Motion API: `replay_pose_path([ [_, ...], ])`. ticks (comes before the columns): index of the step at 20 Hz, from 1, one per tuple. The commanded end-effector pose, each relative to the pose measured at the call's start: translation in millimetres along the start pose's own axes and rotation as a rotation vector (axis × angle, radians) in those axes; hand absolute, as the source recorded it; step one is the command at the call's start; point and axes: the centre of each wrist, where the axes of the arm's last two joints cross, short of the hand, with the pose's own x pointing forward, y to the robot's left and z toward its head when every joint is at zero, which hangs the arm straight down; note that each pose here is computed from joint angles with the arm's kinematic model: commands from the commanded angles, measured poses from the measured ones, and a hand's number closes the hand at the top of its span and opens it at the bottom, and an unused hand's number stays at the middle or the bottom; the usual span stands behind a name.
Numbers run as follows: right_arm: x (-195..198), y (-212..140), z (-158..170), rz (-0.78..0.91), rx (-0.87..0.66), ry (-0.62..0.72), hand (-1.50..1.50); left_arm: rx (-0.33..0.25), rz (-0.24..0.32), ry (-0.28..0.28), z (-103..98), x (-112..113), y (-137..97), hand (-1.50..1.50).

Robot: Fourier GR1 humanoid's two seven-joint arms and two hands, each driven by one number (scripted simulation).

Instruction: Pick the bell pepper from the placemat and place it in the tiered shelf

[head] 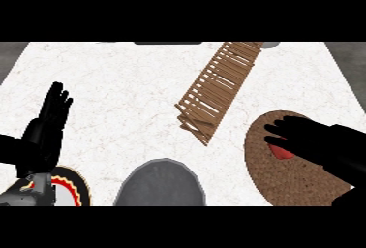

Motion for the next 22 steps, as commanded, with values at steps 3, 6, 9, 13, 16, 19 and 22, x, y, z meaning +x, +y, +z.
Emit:
replay_pose_path([
  [3,18.8,20.6,-10.4,0.154,-0.013,0.123,-1.50,-0.005,0.019,-0.002,10.7,11.2,-13.3,0.00],
  [6,2.2,43.4,-16.0,0.258,0.035,0.203,-1.50,-0.013,0.010,-0.010,4.2,-0.2,-5.3,0.00],
  [9,-14.0,47.7,-9.4,0.271,0.029,0.250,-1.50,-0.001,0.004,0.000,-0.9,-15.9,-13.8,0.00],
  [13,-34.9,57.1,-17.9,0.207,0.005,0.246,-1.50,0.000,0.015,-0.003,3.1,3.4,-8.7,0.00],
  [16,-38.9,81.2,-33.3,0.200,0.026,0.237,-1.50,-0.002,0.007,-0.002,-8.5,-5.5,3.9,0.00],
  [19,-35.0,59.4,-38.0,0.193,-0.002,0.230,-1.50,-0.003,0.010,-0.009,-6.0,-1.7,3.4,0.00],
  [22,-53.1,98.6,-25.4,0.218,0.040,0.229,-1.50,-0.014,0.002,0.001,7.9,-8.3,-12.2,0.00],
])
